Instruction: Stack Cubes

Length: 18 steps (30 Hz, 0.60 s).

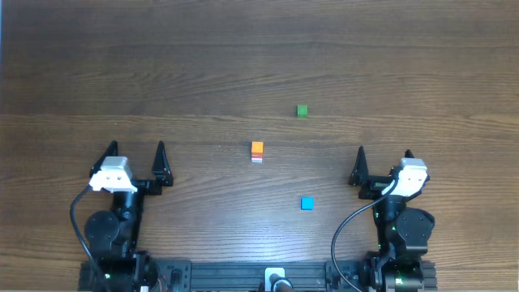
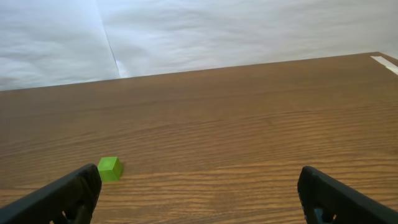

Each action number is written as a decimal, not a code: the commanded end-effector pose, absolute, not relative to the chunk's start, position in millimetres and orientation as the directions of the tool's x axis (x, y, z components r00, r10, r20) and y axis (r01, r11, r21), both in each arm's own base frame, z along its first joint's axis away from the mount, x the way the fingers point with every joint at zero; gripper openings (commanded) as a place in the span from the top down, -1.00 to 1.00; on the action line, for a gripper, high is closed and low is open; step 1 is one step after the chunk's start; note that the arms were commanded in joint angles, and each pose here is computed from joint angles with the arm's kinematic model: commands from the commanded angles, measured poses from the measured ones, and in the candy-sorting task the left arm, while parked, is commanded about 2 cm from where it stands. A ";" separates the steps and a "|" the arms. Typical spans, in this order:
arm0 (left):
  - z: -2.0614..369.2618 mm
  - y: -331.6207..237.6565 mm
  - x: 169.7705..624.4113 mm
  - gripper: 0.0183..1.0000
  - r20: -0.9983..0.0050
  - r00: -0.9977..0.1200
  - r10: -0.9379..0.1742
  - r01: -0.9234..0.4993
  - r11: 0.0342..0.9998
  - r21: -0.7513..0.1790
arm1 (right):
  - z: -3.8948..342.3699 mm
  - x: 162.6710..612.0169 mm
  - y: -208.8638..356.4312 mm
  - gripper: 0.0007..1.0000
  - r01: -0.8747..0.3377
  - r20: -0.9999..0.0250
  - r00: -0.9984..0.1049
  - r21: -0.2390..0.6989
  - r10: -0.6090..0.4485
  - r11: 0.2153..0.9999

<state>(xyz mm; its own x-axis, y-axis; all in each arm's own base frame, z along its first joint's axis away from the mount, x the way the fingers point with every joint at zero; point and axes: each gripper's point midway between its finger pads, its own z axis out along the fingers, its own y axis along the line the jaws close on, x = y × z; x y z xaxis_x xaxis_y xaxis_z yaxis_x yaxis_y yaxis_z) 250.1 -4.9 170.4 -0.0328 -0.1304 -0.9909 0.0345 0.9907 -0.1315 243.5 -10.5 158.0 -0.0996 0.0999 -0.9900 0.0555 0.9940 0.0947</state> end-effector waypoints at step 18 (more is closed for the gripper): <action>157.4 -5.9 246.0 -1.00 -0.990 -0.077 -0.121 0.039 0.992 -0.124 | 155.4 243.7 -10.8 -0.98 0.055 -0.991 -0.101 0.087 0.092 0.995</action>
